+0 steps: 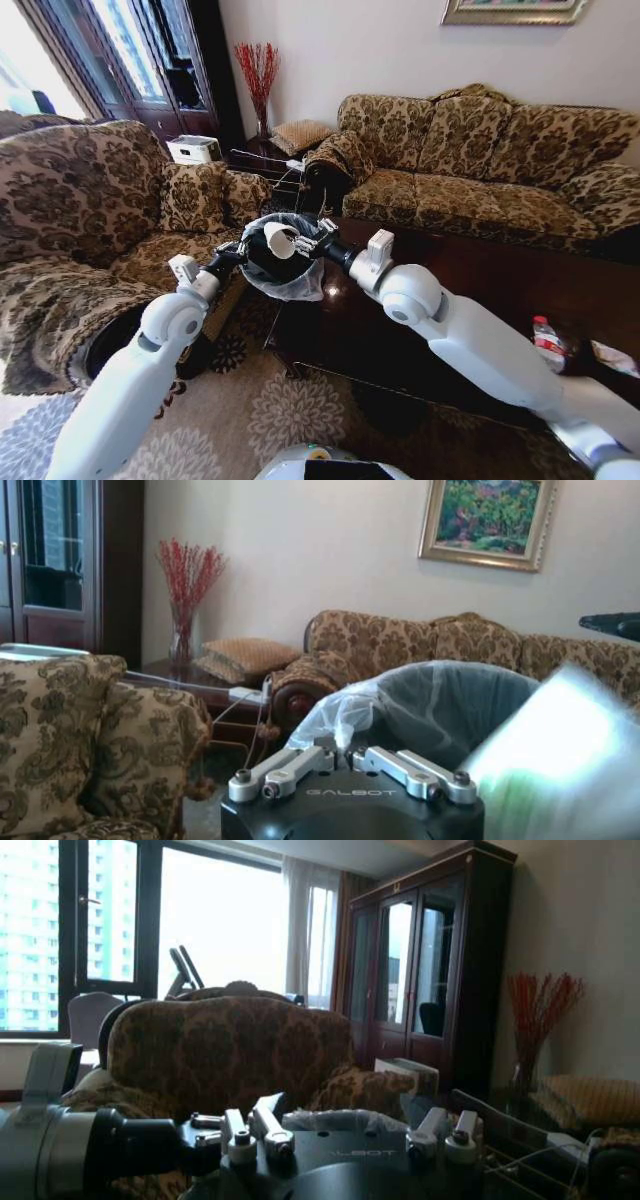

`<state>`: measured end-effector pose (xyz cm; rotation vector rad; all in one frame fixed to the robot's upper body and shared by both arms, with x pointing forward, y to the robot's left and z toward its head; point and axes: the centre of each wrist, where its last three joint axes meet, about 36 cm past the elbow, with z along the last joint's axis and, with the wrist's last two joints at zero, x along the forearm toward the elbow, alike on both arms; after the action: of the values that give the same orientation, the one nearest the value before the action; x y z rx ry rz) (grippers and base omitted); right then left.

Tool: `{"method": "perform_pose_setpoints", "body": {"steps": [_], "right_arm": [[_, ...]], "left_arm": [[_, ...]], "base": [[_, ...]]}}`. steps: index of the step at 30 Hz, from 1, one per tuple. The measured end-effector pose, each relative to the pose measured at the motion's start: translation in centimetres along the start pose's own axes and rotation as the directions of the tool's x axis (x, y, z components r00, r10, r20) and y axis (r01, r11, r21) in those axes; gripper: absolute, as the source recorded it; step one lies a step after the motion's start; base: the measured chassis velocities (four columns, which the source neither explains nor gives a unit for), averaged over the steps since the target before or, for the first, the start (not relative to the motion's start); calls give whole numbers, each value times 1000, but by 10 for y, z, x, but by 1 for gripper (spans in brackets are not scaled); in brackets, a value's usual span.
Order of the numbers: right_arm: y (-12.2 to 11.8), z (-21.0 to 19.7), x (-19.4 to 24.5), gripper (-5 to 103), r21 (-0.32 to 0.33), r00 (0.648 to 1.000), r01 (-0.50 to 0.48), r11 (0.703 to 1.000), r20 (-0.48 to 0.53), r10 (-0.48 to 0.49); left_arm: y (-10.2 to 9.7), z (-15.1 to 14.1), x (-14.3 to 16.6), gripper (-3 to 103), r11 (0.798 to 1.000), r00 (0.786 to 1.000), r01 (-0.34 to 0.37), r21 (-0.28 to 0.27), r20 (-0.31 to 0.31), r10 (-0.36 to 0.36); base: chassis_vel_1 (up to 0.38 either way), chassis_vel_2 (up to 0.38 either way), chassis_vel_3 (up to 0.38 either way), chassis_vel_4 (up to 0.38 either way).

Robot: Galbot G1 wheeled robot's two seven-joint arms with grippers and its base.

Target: Move to the front of the table and place the trash on the table into the trash bin.

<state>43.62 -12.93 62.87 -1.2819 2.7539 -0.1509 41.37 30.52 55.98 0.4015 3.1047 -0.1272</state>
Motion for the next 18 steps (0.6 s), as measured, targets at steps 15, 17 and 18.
{"method": "perform_pose_setpoints", "body": {"steps": [15, 17, 18], "right_arm": [[-28, -1, 25, 100, -25, 984, -178, 984, 1, 178], [-34, 3, 33, 100, -20, 977, -212, 977, -11, 212], [-39, 6, 39, 100, -18, 970, -241, 970, -21, 241]], "left_arm": [[1, 0, 5, 3, 1000, 1000, 10, 0, 18, -10], [1, 1, 7, 3, 1000, 1000, 15, -2, 25, -15], [1, 1, 10, 3, 1000, 999, 22, -6, 32, -22]], "base": [[0, 0, 0, 0], [0, 0, 0, 0], [0, 0, 0, 0]]}}
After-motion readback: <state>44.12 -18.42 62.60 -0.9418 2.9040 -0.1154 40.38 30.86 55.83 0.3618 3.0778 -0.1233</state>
